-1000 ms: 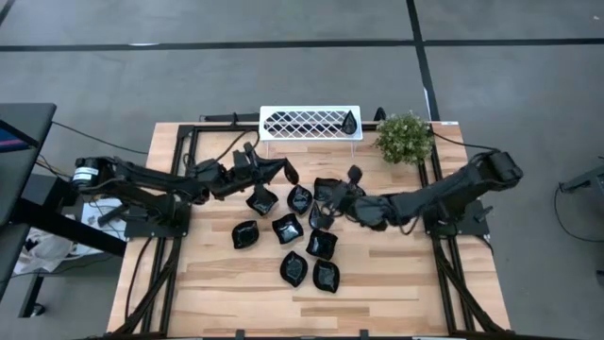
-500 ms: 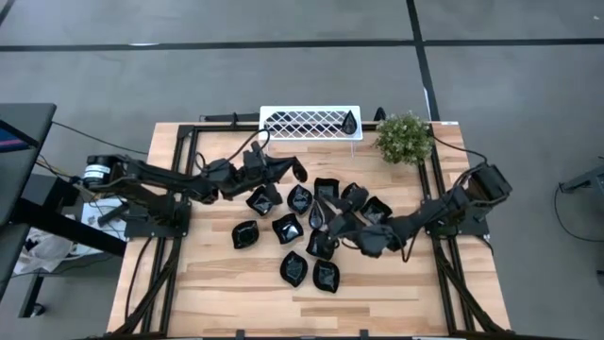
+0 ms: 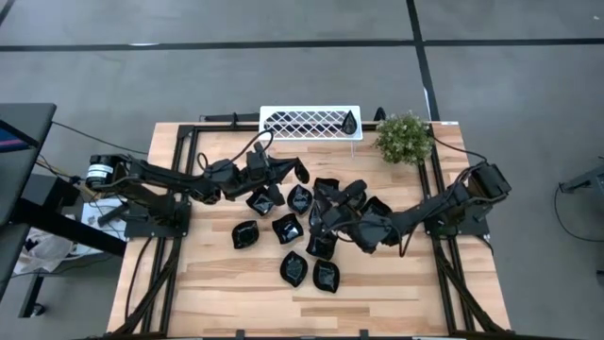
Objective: Pick & Place Mini shaped plates
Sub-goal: Stack the drop shaped plate on top of the drop shaped plate on the shelf
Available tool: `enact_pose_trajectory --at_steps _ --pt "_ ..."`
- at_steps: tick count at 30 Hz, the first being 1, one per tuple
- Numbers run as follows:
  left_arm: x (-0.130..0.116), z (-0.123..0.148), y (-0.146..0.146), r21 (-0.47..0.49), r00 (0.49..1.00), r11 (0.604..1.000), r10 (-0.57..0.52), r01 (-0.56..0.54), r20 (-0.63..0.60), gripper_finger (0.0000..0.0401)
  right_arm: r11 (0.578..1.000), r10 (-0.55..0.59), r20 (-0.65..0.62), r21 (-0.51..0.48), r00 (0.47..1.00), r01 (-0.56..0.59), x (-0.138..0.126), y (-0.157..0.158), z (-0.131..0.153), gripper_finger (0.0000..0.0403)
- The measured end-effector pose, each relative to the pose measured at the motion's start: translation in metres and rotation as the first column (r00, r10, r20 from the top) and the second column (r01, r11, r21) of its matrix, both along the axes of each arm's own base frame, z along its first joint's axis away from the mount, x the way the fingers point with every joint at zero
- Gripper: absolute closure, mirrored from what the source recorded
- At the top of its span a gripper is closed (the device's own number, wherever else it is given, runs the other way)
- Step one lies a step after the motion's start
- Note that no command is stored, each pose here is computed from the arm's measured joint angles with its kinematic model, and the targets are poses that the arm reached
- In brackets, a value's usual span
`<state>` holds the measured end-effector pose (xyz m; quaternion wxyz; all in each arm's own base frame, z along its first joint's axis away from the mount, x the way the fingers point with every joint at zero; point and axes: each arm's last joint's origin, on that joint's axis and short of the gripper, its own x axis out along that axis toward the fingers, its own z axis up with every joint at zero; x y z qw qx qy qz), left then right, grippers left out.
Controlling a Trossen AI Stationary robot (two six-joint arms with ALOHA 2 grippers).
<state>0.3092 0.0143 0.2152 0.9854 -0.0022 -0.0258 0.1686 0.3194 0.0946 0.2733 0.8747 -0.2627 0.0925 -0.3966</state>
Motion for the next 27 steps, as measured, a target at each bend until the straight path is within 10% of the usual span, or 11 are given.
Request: enact_pose_trajectory --at_steps 27 --pt "0.000 0.000 0.002 0.000 1.000 1.000 0.005 -0.005 0.002 0.0390 0.999 0.044 -0.024 -0.029 0.999 -0.045 0.018 -0.043 0.006 0.0222"
